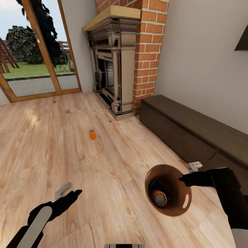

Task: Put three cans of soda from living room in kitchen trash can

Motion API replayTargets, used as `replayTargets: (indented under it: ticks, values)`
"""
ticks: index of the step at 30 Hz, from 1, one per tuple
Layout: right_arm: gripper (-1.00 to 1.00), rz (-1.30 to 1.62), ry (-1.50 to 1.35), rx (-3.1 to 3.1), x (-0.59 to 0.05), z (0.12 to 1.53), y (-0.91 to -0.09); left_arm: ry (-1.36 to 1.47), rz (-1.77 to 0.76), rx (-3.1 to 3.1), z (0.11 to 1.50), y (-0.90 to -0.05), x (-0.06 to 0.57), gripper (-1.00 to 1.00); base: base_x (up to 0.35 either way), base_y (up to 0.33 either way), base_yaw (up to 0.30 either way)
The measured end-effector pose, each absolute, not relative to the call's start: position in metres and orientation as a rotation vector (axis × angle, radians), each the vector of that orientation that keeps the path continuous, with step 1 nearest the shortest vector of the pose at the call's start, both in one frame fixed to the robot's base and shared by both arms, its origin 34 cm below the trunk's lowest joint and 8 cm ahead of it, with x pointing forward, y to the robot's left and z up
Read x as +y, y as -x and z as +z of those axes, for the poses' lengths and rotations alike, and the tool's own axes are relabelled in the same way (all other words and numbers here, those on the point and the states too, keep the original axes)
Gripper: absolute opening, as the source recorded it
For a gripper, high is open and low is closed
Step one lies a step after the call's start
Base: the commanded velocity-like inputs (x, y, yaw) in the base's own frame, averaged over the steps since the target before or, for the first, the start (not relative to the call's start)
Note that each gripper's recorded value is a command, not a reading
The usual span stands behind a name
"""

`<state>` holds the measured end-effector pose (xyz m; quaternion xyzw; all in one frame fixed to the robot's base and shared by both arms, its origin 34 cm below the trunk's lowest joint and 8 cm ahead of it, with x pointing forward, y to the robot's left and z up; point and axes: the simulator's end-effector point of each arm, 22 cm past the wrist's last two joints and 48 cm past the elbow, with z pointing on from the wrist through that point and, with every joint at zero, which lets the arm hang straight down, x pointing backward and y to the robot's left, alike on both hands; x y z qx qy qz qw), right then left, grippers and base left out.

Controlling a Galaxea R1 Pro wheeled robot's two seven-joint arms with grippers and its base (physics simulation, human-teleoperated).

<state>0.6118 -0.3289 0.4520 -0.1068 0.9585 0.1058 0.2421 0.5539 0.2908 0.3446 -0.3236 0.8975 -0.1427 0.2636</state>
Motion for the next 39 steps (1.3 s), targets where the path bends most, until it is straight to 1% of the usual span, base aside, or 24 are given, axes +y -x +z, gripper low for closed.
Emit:
replayTargets:
  ticks: [26,33,39]
  values:
    - [-1.0,0.279,0.3,2.59,-0.326,0.462,-0.617,0.882,-0.377,2.437,0.339,-0.55,0.292,1.0,0.311,0.166,-0.004]
    - [-1.0,0.267,0.315,2.577,-0.325,0.467,-0.618,0.884,-0.376,2.441,0.338,-0.549,0.292,1.0,0.32,0.138,-0.119]
    - [-1.0,0.266,0.318,2.564,-0.324,0.472,-0.619,0.883,-0.375,2.441,0.338,-0.549,0.292,1.0,0.265,0.122,-0.027]
